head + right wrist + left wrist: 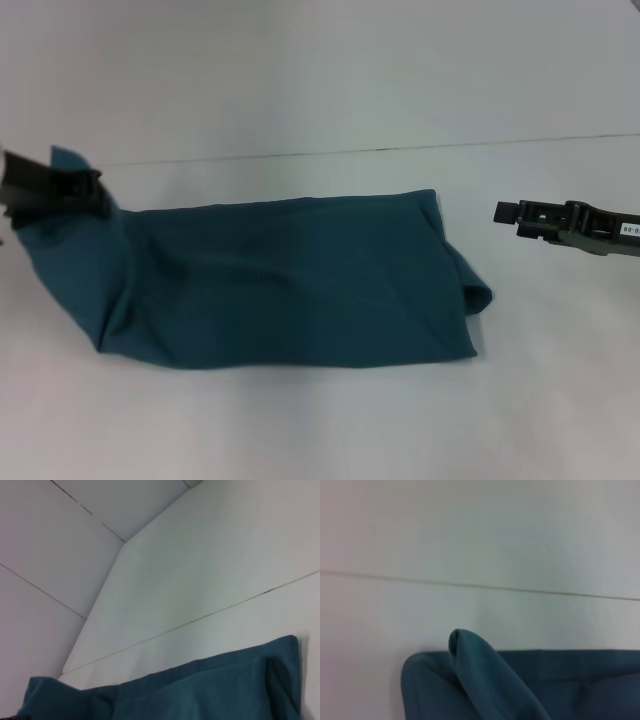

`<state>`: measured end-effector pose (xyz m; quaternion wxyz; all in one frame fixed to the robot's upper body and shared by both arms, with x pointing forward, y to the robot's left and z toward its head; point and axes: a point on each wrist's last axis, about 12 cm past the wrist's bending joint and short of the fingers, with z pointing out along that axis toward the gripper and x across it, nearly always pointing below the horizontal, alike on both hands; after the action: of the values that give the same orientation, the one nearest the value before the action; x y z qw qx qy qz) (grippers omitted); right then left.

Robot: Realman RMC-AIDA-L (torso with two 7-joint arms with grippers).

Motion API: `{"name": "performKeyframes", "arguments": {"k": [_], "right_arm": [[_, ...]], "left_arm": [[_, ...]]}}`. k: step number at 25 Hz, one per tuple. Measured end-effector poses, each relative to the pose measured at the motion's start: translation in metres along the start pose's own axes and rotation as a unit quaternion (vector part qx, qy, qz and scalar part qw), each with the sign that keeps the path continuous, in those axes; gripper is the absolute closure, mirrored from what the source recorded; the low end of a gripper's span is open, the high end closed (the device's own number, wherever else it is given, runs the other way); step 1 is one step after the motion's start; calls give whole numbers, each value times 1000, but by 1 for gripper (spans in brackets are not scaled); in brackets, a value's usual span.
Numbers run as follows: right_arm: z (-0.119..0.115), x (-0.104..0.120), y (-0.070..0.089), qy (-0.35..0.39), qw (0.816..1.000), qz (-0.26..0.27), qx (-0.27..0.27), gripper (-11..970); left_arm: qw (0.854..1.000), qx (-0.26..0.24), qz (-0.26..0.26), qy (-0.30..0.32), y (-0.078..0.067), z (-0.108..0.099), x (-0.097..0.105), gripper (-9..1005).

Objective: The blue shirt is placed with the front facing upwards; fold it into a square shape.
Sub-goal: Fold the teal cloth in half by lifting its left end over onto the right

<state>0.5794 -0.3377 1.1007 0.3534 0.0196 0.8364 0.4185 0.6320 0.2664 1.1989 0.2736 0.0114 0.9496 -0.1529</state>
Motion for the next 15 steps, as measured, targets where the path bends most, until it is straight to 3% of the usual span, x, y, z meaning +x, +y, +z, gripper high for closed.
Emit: {"name": "performKeyframes", "arguments": {"k": [1, 8, 9, 10, 15], "right_arm": [[0, 0, 0, 0, 1000, 0, 0, 255], [2, -2, 1, -1, 1000, -3, 2, 256], [2, -2, 1, -1, 1000, -3, 2, 256], [2, -2, 1, -2, 1000, -3, 3, 256], [2, -3, 1, -2, 1000, -4, 3, 256]], "left_arm": [[1000, 1, 19, -2, -15, -5, -7, 899], [997, -4, 80, 3, -61, -12, -22, 898], [995, 1, 98, 2, -76, -12, -27, 898], [995, 1, 98, 2, -76, -12, -27, 898], [990, 12, 140, 3, -111, -11, -34, 897]]}}
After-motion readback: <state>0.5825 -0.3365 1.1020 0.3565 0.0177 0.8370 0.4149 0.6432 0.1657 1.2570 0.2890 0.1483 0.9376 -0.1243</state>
